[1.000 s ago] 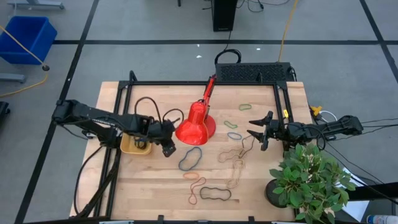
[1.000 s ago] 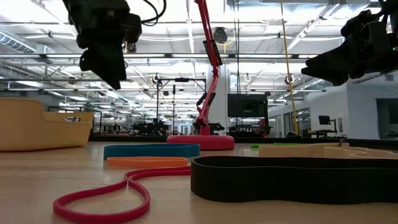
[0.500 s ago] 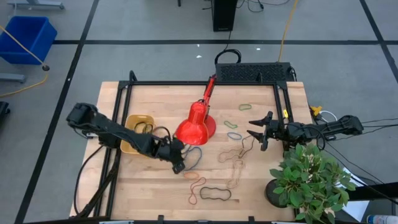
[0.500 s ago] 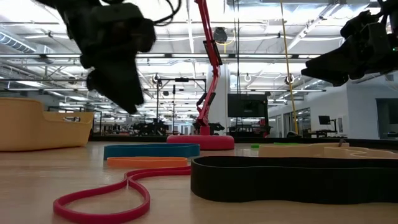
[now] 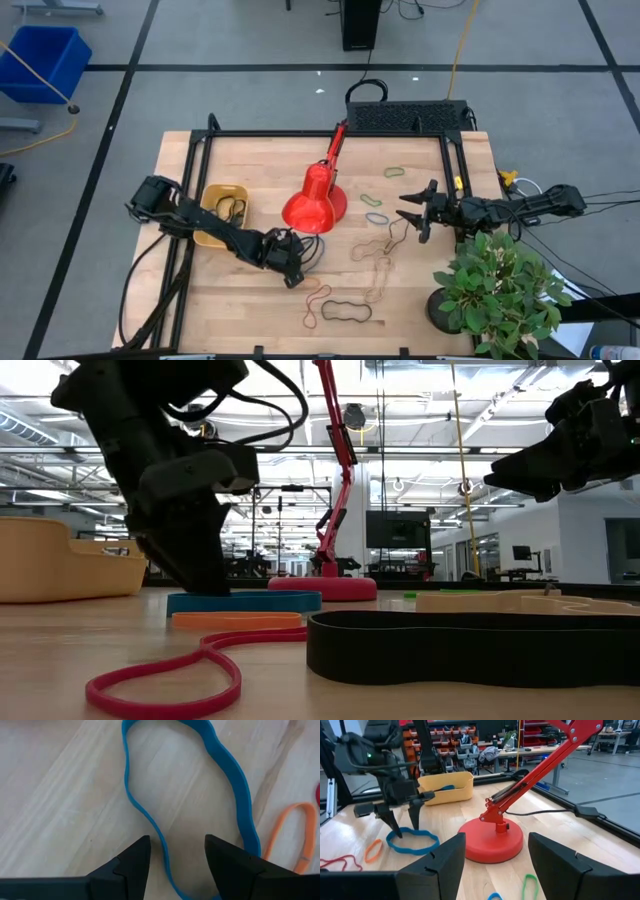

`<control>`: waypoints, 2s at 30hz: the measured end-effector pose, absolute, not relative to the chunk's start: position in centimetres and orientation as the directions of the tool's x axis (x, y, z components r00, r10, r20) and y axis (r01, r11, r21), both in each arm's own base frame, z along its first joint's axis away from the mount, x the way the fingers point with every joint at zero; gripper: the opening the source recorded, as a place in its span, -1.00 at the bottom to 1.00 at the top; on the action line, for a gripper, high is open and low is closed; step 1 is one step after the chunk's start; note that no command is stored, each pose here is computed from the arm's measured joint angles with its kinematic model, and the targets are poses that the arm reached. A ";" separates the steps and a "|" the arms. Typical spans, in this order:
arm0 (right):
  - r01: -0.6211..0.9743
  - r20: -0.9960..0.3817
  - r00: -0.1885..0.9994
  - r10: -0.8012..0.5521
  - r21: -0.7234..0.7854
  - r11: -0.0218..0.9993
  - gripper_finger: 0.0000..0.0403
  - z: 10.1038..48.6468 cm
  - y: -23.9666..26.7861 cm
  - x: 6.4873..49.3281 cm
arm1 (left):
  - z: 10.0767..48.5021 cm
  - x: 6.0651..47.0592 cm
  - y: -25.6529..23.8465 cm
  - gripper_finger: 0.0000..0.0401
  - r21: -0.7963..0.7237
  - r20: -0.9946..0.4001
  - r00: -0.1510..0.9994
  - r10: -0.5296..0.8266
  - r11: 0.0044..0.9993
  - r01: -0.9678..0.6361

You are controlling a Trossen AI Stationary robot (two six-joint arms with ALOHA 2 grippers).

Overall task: Pick and place rubber bands into bin
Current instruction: Put the blue rubber band into the yellow bin

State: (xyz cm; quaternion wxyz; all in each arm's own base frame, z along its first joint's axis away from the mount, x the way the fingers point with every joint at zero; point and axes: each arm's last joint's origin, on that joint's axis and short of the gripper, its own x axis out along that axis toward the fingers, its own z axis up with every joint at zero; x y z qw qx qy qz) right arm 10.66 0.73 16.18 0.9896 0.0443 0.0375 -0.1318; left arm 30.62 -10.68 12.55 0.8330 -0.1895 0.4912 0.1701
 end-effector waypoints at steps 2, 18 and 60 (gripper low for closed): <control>0.265 -0.091 0.962 -0.258 0.075 0.961 0.04 16.1 0.7 10.7 | 12.5 30.6 -10.7 -0.01 -0.151 -0.884 0.458 0.095 0.870 -0.470; 0.265 -0.094 0.962 -0.258 0.074 0.961 0.04 16.1 0.7 10.7 | 12.5 30.4 -10.2 -0.88 -0.134 -0.898 0.429 0.092 0.873 -0.469; 0.267 -0.094 0.962 -0.258 0.102 0.958 0.04 16.1 0.7 10.7 | 29.6 13.3 -3.0 -0.98 -0.146 -0.770 0.523 0.367 0.696 -0.703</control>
